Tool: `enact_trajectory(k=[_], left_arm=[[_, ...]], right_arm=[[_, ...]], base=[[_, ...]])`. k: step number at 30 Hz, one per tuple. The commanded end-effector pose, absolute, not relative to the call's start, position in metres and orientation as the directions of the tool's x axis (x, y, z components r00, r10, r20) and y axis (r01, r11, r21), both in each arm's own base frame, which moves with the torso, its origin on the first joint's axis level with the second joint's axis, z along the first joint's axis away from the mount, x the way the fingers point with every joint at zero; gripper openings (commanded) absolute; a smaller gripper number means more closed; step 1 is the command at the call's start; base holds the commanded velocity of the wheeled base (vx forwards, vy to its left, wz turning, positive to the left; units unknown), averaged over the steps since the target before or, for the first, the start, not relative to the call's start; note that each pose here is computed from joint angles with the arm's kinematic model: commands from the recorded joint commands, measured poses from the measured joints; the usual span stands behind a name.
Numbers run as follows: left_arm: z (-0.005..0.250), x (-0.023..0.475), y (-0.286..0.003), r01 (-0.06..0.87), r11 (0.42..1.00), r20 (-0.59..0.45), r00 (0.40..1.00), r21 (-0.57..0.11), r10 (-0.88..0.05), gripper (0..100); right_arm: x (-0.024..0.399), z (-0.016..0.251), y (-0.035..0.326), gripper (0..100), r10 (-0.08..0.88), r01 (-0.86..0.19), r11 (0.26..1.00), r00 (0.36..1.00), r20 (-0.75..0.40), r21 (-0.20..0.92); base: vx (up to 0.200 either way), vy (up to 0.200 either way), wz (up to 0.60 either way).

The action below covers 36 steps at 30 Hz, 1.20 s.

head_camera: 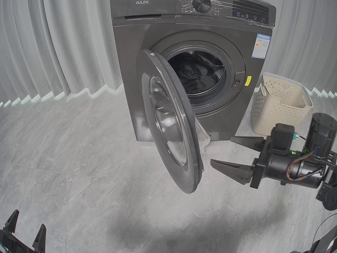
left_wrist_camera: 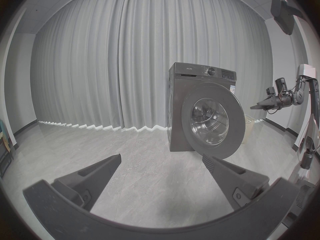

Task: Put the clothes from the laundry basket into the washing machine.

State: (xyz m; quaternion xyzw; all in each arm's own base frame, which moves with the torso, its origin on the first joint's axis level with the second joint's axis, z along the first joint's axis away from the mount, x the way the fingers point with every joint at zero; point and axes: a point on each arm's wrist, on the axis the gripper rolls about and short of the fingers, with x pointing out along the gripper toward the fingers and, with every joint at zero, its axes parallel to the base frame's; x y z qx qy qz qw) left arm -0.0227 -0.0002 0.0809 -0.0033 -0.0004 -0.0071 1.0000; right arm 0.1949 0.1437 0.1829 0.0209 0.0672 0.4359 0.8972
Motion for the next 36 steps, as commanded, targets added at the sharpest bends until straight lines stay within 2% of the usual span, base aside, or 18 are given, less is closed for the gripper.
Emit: enact_trajectory(k=[1, 7, 14, 17, 19, 20, 23, 28, 29, 32, 36], left_arm=[[0.076, -0.023, 0.0, 0.012, 1.0, 0.0, 1.0, -0.006, -0.012, 100], [0.076, -0.023, 0.0, 0.015, 1.0, 0.0, 1.0, -0.009, -0.015, 100], [0.076, -0.023, 0.0, 0.015, 1.0, 0.0, 1.0, -0.011, -0.015, 100], [0.076, -0.023, 0.0, 0.015, 1.0, 0.0, 1.0, -0.011, -0.015, 100], [0.076, -0.023, 0.0, 0.015, 1.0, 0.0, 1.0, -0.009, -0.015, 100], [0.076, -0.023, 0.0, 0.014, 1.0, -0.002, 1.0, 0.002, -0.014, 100], [0.076, -0.023, 0.0, 0.014, 1.0, 0.0, 1.0, -0.003, -0.014, 100], [0.076, -0.023, 0.0, 0.012, 1.0, 0.0, 1.0, -0.003, -0.012, 100], [0.076, -0.023, 0.0, 0.012, 1.0, 0.0, 1.0, -0.003, -0.012, 100], [0.076, -0.023, 0.0, 0.008, 1.0, -0.002, 1.0, -0.006, -0.008, 100], [0.076, -0.023, 0.0, 0.006, 1.0, -0.002, 1.0, -0.002, -0.006, 100]], right_arm=[[0.216, 0.167, 0.172, 100, 0.802, -0.795, 0.595, 0.579, -0.148, 0.114], [0.227, 0.157, 0.183, 100, 0.801, -0.796, 0.595, 0.576, -0.161, 0.112], [0.254, 0.153, 0.186, 100, 0.744, -0.738, 0.667, 0.655, -0.13, 0.097], [0.263, 0.156, 0.172, 100, 0.701, -0.696, 0.713, 0.703, -0.122, 0.087], [0.264, 0.155, 0.168, 100, 0.692, -0.687, 0.721, 0.711, -0.124, 0.085], [0.269, 0.158, 0.145, 100, 0.638, -0.635, 0.77, 0.761, -0.12, 0.066], [0.279, 0.159, 0.117, 100, 0.559, -0.558, 0.828, 0.821, -0.118, 0.043], [0.295, 0.167, 0.086, 100, 0.462, -0.461, 0.887, 0.882, -0.087, 0.034], [0.302, 0.172, 0.076, 100, 0.416, -0.415, 0.909, 0.907, -0.066, 0.03], [0.306, 0.176, 0.065, 100, 0.36, -0.359, 0.933, 0.932, -0.048, 0.024], [0.3, 0.173, 0.066, 100, 0.367, -0.366, 0.93, 0.929, -0.054, 0.026]], base=[[0.0, 0.0, 0.0], [0.0, 0.0, 0.0], [0.0, 0.0, 0.0], [0.0, 0.0, 0.0], [0.0, 0.0, 0.0], [0.0, 0.0, 0.0], [0.0, 0.0, 0.0], [0.0, 0.0, 0.0], [0.0, 0.0, 0.0], [0.0, -0.2, 0.0], [0.0, -0.15, 0.0]])
